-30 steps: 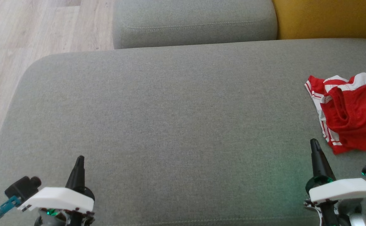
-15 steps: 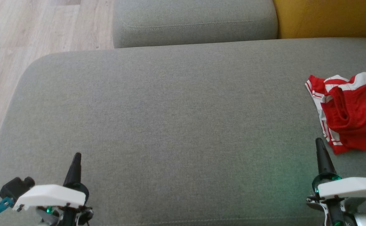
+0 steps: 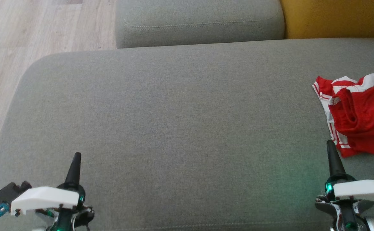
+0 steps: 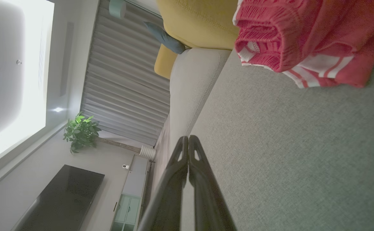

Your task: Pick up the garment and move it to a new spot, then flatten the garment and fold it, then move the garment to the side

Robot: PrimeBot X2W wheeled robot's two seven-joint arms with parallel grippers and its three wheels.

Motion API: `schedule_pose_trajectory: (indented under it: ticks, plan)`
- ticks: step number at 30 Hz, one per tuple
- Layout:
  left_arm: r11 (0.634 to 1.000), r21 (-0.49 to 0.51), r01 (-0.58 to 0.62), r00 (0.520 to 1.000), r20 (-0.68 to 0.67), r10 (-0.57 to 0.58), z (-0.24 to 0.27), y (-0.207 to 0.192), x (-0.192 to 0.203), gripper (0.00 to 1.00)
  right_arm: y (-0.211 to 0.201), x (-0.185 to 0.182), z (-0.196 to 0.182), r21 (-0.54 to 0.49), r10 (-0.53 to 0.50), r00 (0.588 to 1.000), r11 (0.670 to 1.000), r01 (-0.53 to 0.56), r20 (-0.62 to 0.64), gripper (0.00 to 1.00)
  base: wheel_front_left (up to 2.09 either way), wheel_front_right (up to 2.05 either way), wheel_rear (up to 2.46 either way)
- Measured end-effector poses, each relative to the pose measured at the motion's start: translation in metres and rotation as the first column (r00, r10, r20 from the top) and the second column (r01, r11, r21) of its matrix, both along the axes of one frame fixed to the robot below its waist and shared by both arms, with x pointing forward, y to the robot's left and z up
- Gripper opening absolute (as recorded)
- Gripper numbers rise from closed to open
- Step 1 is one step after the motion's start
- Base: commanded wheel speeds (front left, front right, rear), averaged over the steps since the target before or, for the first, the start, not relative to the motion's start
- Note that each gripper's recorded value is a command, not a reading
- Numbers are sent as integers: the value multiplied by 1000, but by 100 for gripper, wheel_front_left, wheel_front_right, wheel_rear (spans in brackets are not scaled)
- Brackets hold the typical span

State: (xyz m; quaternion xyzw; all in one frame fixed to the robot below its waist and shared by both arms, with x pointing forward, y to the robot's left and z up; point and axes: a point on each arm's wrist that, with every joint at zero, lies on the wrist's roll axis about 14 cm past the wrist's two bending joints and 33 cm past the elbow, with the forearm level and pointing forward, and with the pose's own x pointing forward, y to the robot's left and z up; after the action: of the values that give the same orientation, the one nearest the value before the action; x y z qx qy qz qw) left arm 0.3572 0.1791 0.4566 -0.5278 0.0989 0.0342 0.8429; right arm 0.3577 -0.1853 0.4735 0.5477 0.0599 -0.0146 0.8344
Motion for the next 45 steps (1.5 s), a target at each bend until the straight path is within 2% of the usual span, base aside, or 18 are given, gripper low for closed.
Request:
schedule_pose_trajectory:
  ticks: [19,37,45]
  plan:
    - [974,-222,-45,999,16,50,5,4,6,0,-9,8,3,205,-58,998,977,56,4,0,0,0,0]
    - [900,-431,-64,993,66,102,19,8,16,0,-18,16,4,402,-109,994,910,100,0,0,0,0,0]
    - [897,-439,-59,993,68,99,20,8,17,0,-19,15,3,406,-115,993,908,106,-3,0,0,0,0]
